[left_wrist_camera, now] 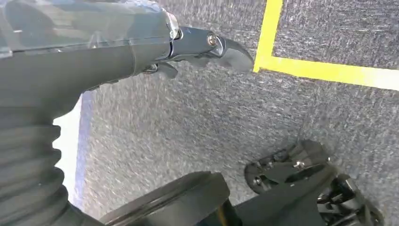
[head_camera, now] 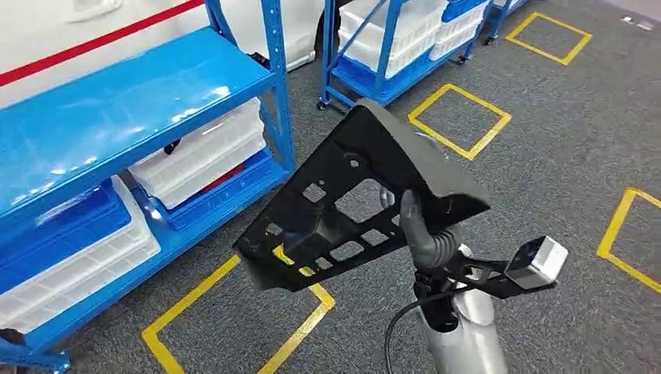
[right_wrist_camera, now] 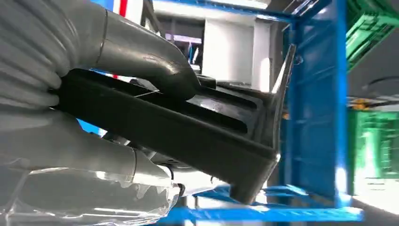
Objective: Take the parts from the cabinet and place them on the table.
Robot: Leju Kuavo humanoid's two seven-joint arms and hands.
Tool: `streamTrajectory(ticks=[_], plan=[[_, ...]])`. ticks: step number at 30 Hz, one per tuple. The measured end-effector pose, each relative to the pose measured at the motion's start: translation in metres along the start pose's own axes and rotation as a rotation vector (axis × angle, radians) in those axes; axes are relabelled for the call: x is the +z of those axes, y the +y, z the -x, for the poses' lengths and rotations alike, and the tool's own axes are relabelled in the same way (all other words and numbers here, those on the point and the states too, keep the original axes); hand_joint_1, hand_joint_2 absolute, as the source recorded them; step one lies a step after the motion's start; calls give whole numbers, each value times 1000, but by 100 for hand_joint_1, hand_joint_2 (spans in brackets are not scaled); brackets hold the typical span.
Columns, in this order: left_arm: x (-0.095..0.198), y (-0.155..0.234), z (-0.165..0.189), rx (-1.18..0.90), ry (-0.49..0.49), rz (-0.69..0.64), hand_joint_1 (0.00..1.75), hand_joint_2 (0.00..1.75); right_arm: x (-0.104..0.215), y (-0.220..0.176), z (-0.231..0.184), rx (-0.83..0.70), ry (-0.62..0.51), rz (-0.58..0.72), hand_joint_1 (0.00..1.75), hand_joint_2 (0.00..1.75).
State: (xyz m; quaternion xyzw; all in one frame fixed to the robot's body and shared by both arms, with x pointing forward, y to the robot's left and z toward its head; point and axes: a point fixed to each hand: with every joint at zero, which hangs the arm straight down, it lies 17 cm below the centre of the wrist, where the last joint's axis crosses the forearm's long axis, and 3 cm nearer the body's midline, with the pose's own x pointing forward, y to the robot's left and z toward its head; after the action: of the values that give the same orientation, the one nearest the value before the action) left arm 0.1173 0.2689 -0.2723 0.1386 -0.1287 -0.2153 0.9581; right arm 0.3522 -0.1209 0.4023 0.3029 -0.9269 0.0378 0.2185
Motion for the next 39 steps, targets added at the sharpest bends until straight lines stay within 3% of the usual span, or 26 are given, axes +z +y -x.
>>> streamTrajectory(ticks=[13,25,39], plan=[[2,-7,-23,3,-67,22,0,175,-47,43,-88,194,-236,-186,175,175],[4,-16,-20,-3,-32,52,0,175,-47,54,-127,320,-335,-208,175,175],[5,-19,-10,31,-9,51,0,175,-42,57,-146,312,-385,-235,175,175]])
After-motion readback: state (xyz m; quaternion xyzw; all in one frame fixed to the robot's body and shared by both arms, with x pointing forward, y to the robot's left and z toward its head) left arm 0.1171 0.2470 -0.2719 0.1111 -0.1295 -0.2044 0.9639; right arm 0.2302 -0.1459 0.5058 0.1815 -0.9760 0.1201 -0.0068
